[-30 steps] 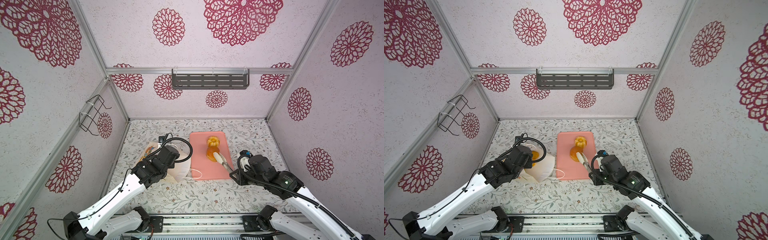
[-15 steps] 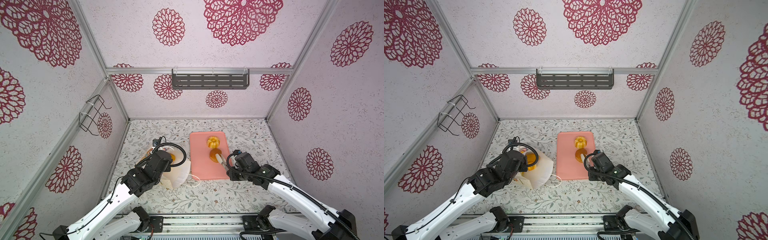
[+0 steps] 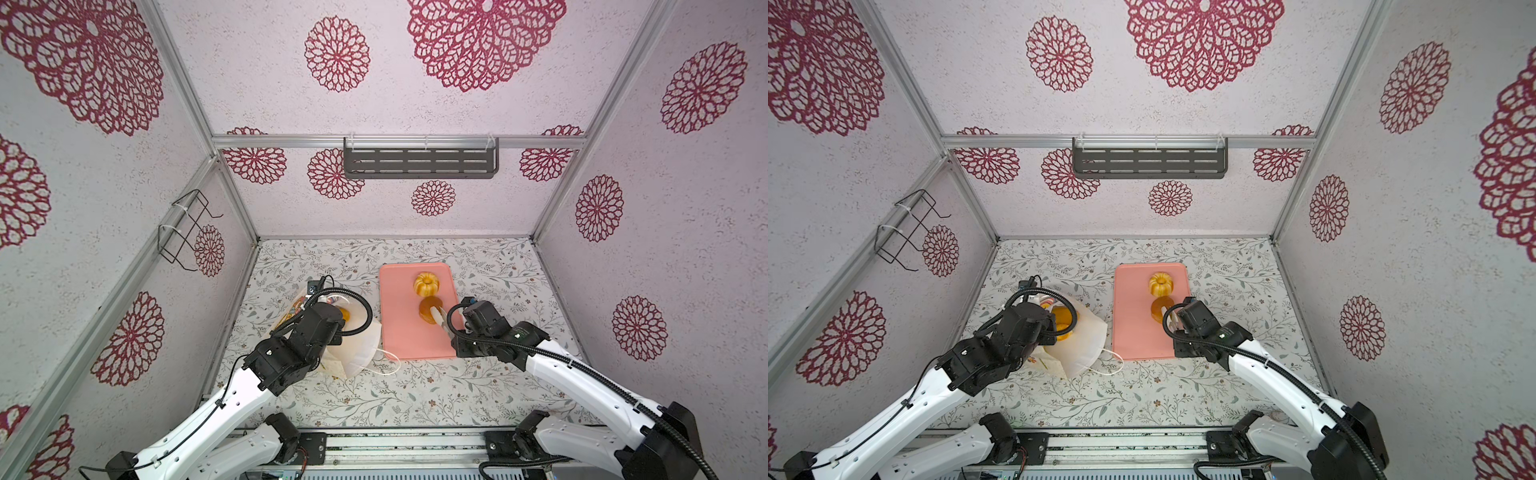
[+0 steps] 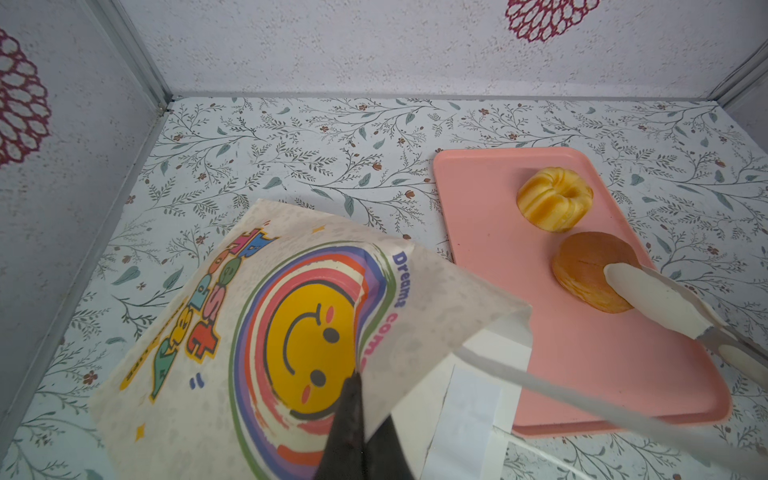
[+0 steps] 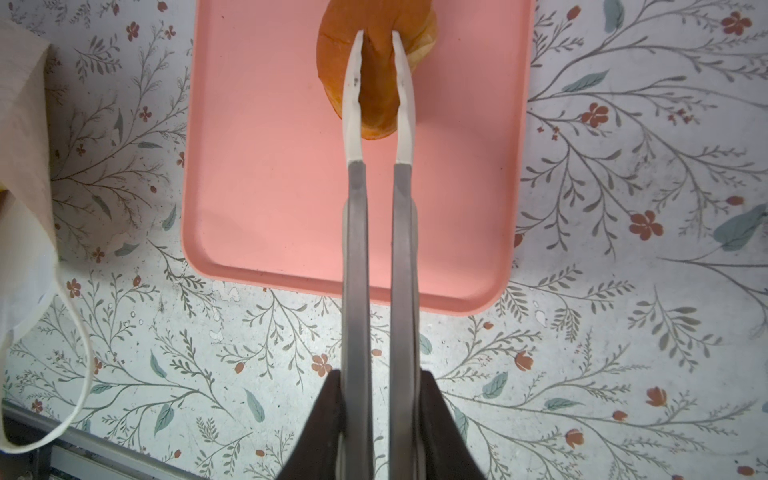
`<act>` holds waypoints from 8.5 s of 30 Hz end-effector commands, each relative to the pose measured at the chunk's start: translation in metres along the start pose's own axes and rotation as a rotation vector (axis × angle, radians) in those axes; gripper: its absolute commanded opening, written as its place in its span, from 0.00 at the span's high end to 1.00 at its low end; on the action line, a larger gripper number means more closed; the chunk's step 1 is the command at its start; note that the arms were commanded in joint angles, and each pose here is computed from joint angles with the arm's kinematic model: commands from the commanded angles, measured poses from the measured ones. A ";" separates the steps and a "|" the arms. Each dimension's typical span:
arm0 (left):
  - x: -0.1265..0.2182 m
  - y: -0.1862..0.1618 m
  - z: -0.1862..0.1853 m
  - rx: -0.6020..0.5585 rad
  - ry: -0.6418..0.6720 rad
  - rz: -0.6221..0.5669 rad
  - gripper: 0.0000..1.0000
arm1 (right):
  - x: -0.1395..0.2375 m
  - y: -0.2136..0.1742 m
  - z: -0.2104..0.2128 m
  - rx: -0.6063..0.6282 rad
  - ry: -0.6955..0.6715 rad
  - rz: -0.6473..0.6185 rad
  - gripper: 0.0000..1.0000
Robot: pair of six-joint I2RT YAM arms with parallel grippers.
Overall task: Take the fake bread out of the paper bag
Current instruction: 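Lower the orange bun onto the tray and open the tongs, then move the right tongs back into the bag and pinch a yellow twisted bread, then lift the yellow twisted bread out of the bag with the right tongs, then lower the twisted bread onto the pink tray beside the other breads, then open the tongs and adjust the breads on the tray with the right gripper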
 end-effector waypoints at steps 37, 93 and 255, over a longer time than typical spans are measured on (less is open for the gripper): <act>0.005 -0.004 -0.008 -0.069 -0.149 -0.017 1.00 | 0.106 -0.005 0.048 0.114 0.401 0.071 0.62; 0.002 -0.005 -0.017 -0.037 -0.211 -0.019 1.00 | -0.011 -0.014 0.188 0.269 0.516 0.204 1.00; -0.002 -0.009 0.040 0.182 0.136 -0.045 1.00 | 0.023 0.066 0.061 -0.219 0.429 -0.015 1.00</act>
Point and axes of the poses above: each gripper's point midway between its finger pads, its own x axis back along the fingers, its own z axis along the line the jaws close on, y = z × x, the point moved 9 cm from there along x, back along the fingers, and after that the axes turned 8 degrees about -x, right-handed, at the moved point
